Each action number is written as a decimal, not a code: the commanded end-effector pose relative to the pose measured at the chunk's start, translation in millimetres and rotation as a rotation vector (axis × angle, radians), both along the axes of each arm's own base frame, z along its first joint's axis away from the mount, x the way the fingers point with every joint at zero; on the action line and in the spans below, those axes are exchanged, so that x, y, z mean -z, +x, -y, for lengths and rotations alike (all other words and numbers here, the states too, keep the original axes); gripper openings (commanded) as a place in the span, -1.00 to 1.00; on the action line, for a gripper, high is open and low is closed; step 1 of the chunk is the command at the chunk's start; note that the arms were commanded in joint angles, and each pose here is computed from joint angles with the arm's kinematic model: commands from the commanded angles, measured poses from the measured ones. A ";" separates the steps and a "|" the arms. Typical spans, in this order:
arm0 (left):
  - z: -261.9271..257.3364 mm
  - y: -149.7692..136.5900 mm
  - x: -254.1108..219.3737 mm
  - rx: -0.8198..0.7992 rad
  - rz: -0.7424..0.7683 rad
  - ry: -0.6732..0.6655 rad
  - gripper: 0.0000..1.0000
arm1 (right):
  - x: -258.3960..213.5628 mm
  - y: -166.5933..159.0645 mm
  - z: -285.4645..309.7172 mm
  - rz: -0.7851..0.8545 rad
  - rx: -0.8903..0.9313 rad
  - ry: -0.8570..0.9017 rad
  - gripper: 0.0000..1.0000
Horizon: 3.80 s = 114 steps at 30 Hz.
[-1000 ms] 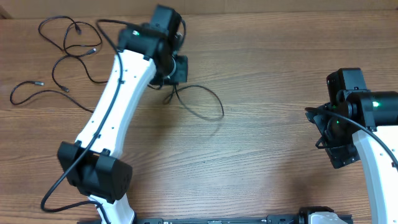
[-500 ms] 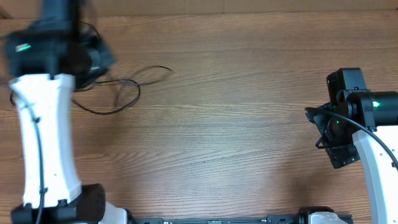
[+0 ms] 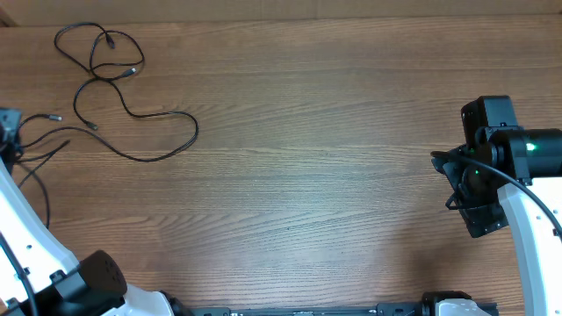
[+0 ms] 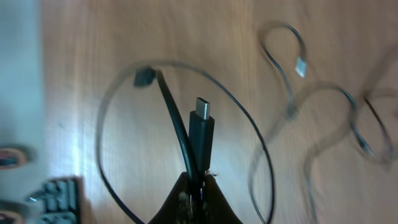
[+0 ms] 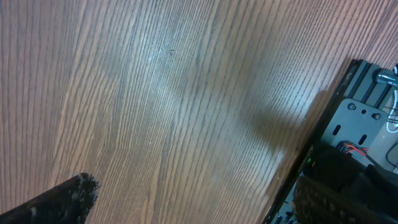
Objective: Untangle cables
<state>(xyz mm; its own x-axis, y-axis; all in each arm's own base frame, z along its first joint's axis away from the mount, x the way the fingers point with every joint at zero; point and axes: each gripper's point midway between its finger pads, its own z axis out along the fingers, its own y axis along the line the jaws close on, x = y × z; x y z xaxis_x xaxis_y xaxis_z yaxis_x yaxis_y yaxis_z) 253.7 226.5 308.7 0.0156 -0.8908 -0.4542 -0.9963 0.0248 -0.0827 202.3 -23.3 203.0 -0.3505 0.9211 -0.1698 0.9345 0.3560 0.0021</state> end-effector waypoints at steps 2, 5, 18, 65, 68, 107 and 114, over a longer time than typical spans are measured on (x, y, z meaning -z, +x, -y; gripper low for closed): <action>-34.4 -17.9 4.8 -0.109 -0.154 0.141 -0.91 | -9.1 2.1 1.0 0.041 0.009 -0.001 1.00; -40.5 -16.2 19.3 -0.111 -0.216 0.137 -0.91 | -9.1 2.1 1.0 0.041 0.009 -0.001 1.00; -69.6 -20.2 60.7 -0.173 -0.410 0.143 -0.91 | -9.1 2.0 1.1 0.041 0.010 -0.001 1.00; 8.0 -27.7 261.1 0.190 -0.467 -0.473 0.99 | -9.1 2.1 1.0 0.041 0.009 -0.001 1.00; 12.3 -17.1 258.1 0.270 -0.427 -0.507 0.99 | -9.1 2.1 1.0 0.041 0.009 -0.001 1.00; 328.4 7.4 18.8 1.567 0.123 -0.103 0.99 | -9.1 2.1 1.0 0.041 0.009 -0.001 1.00; 304.7 -41.6 -12.9 1.550 0.238 -0.018 0.99 | -9.0 2.1 0.1 0.041 0.010 0.005 1.00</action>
